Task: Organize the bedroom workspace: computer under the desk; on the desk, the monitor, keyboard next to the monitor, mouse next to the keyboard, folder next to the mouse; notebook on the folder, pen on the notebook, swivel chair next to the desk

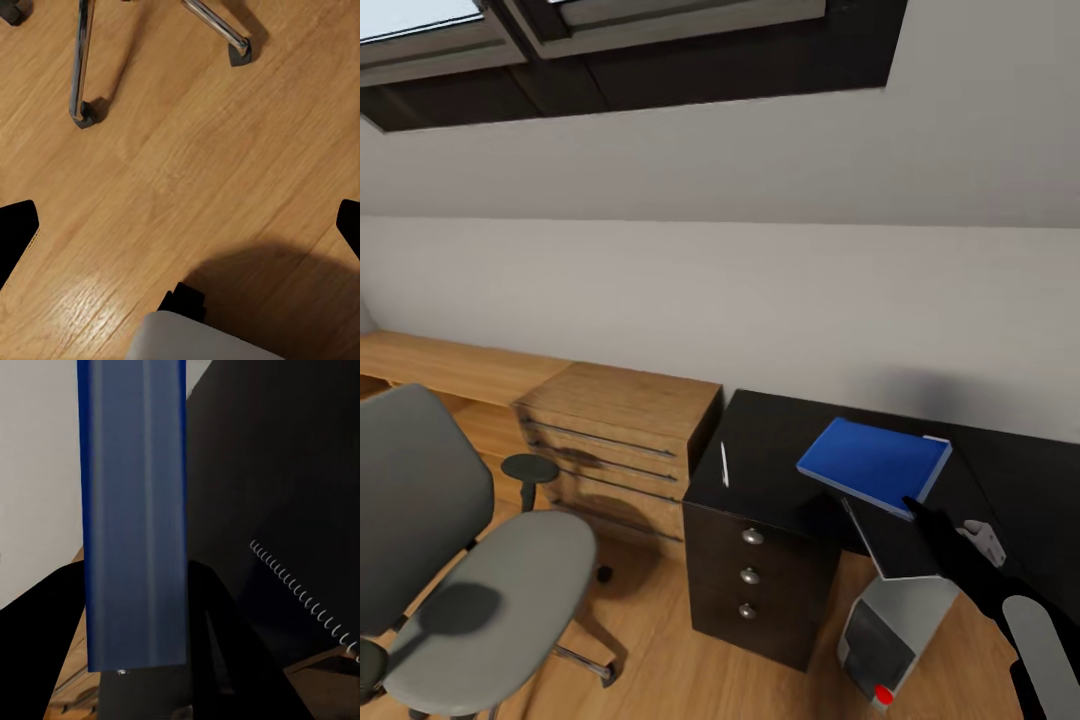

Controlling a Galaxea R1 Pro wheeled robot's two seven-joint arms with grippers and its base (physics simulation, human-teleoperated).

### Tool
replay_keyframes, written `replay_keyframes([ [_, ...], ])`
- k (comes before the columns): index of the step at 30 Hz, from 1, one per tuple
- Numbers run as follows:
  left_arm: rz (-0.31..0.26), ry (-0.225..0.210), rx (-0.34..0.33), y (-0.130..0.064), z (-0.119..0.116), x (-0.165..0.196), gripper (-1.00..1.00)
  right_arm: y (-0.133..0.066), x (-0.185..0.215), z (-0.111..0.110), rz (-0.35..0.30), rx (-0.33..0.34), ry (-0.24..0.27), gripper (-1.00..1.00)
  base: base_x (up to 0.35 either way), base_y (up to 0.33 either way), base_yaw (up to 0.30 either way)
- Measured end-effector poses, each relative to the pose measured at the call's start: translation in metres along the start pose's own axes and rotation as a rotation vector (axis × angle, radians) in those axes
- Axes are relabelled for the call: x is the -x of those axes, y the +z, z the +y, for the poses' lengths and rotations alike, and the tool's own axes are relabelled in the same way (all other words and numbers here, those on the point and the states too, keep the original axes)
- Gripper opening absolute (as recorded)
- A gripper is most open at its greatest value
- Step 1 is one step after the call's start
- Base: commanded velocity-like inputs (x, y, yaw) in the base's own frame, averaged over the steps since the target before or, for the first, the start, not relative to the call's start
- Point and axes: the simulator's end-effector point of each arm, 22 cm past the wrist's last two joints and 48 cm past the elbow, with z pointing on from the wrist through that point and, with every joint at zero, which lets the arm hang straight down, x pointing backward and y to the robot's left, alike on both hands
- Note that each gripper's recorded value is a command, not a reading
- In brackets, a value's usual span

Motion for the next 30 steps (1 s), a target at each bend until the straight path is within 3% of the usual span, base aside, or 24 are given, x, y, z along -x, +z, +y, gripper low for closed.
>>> replay_keyframes([
  [6,0.0,0.001,0.0,0.0,-0.0001,-0.0001,1.0,0.0,-0.0003,-0.0003,0.001,-0.002,-0.001,-1.0,0.0,0.192,-0.25],
  [17,0.002,0.001,-0.001,0.0001,0.0,-0.0008,1.0,0.0003,-0.0007,-0.0007,0.001,-0.003,-0.001,-1.0,0.0,0.013,-0.259],
  [30,0.006,-0.002,-0.006,-0.0014,-0.0052,-0.0029,1.0,-0.0002,0.0011,0.0001,-0.003,0.0,0.0,-1.0,0.0,0.0,-0.023],
])
